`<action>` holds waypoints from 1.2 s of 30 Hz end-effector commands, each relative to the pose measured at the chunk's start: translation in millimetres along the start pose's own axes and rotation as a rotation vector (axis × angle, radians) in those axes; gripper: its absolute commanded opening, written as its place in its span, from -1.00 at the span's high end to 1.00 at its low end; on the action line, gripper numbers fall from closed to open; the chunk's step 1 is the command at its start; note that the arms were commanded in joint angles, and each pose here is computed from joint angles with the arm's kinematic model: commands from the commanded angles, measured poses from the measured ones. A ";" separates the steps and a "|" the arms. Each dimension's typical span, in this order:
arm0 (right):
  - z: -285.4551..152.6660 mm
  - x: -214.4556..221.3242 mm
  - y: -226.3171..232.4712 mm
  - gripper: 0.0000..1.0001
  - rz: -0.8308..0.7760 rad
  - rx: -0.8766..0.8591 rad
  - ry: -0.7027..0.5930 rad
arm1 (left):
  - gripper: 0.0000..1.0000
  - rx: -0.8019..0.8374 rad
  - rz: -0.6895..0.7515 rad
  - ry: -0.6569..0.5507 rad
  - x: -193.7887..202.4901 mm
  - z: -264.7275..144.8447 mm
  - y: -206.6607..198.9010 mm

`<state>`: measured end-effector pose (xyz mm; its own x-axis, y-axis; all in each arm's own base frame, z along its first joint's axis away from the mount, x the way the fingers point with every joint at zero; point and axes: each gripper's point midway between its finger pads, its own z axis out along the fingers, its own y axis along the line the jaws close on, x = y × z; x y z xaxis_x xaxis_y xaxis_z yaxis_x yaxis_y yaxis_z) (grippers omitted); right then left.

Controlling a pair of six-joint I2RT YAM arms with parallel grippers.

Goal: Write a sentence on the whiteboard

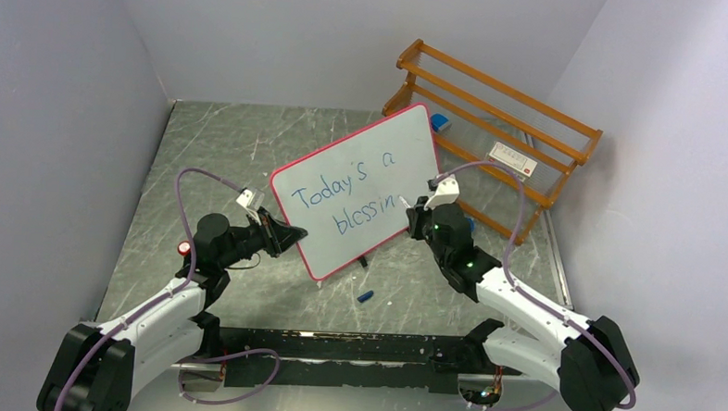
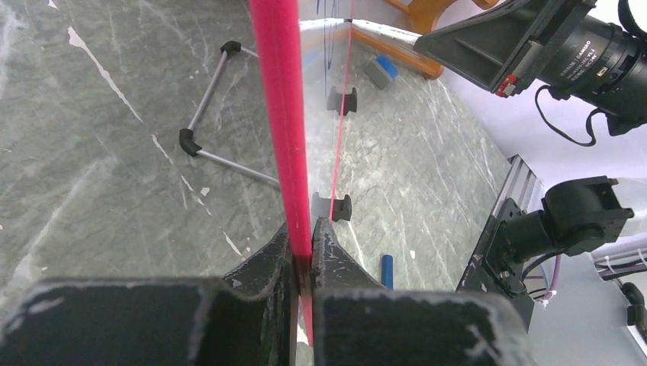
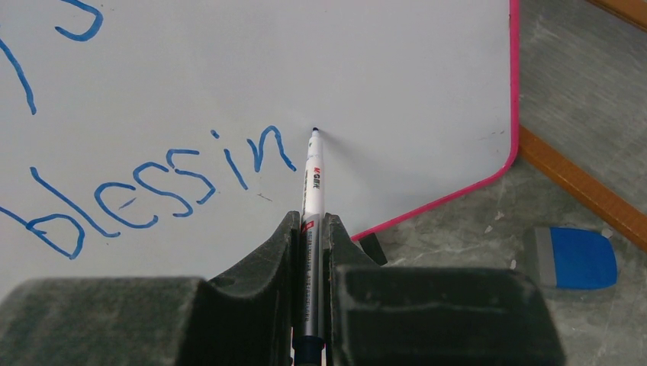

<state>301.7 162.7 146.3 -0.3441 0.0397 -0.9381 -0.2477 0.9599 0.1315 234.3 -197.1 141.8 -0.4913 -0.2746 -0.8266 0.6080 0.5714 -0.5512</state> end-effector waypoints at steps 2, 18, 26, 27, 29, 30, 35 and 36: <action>5.1 -24.5 4.1 1.00 0.018 -0.010 -0.066 | 0.90 -0.097 0.037 -0.006 0.2 -0.1 20.7; 3.7 -31.9 20.5 1.00 0.015 -0.095 -0.067 | 0.90 -0.109 0.036 -0.012 -1.4 -0.6 22.0; 0.3 -12.2 16.3 1.00 0.020 -0.086 -0.008 | 0.90 -0.113 0.034 -0.013 -1.5 -0.7 22.6; -0.5 -10.0 15.5 1.00 0.022 -0.084 -0.003 | 0.90 -0.113 0.033 -0.012 -1.2 -0.8 22.8; -1.5 -5.9 13.2 1.00 0.022 -0.075 0.005 | 0.90 -0.114 0.032 -0.012 -1.1 -0.8 22.8; -1.8 -3.9 12.0 1.00 0.020 -0.072 0.009 | 0.90 -0.114 0.032 -0.012 -1.1 -0.8 22.8; -2.2 4.0 9.3 1.00 0.019 -0.062 0.030 | 0.90 -0.117 0.030 -0.012 -1.1 -0.8 23.3; -2.4 5.2 7.9 1.00 0.018 -0.055 0.032 | 0.90 -0.115 0.031 -0.014 -1.9 -0.6 22.8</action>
<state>300.3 176.6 154.6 -0.3486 0.0511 -0.9359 -0.3114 0.9355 0.1671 235.4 -196.4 142.1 -0.4905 -0.2800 -0.8252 0.6022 0.5756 -0.5533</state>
